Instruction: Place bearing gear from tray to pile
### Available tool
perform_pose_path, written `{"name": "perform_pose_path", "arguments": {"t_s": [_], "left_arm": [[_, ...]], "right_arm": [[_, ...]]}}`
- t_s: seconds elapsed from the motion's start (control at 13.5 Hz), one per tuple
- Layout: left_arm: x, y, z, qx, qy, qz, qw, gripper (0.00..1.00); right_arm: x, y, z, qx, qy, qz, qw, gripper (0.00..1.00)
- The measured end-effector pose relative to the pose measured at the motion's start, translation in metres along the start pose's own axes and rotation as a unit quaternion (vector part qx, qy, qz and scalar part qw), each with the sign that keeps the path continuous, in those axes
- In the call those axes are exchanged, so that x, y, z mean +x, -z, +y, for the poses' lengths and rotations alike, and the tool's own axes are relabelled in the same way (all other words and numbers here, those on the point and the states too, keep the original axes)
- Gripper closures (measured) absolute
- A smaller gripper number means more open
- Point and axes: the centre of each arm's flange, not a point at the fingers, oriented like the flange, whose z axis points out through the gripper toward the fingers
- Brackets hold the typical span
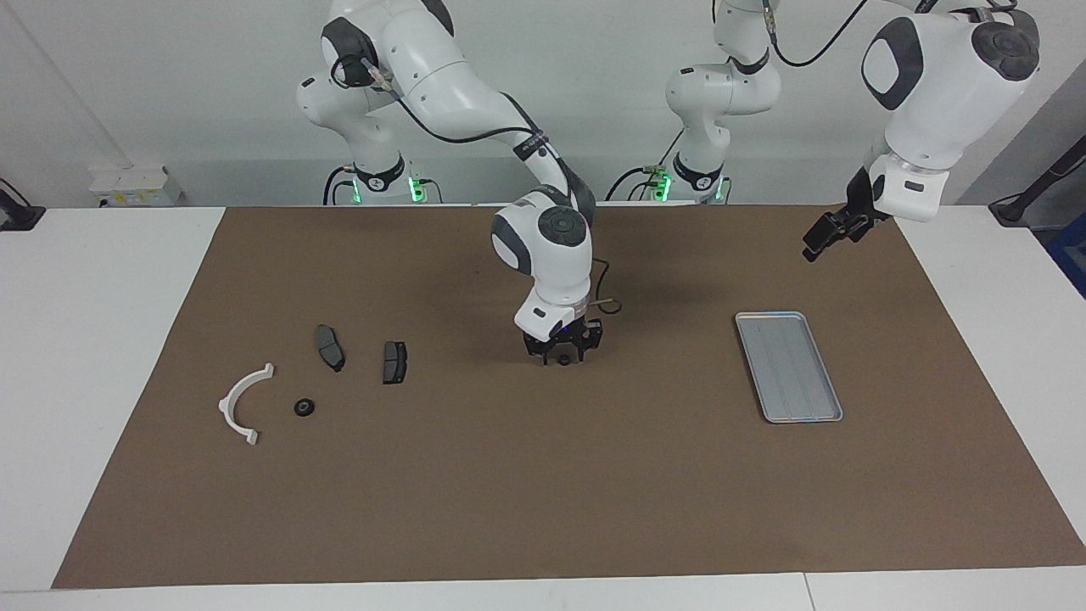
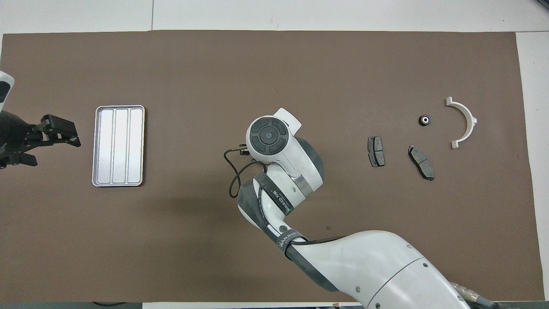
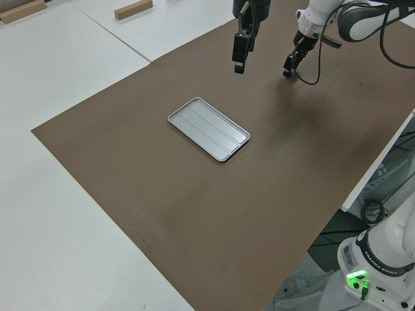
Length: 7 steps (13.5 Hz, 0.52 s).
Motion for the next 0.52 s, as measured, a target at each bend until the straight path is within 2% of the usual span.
{"name": "perform_pose_path", "arguments": {"t_s": [0.15,0.22,0.37,0.52], "left_arm": [[0.0009,0.0002,-0.0018,0.0,0.002,0.001,1.0,0.0],[0.0015,0.0005,-0.0024,-0.001,0.003,0.002,1.0,0.0],[0.0024,0.0011,-0.0028,-0.002,0.003,0.005,1.0,0.0],[0.0043,0.0018,-0.0055,-0.004,0.006,0.009,1.0,0.0]], "right_arm": [[-0.0016,-0.0031,0.0009,-0.001,0.0,-0.001,1.0,0.42],[-0.0022,-0.0044,0.0013,-0.001,0.0,-0.002,1.0,0.51],[-0.001,-0.0033,0.0028,-0.001,-0.001,-0.001,1.0,0.76],[-0.001,-0.0033,0.0028,-0.001,-0.001,-0.001,1.0,0.76]]}}
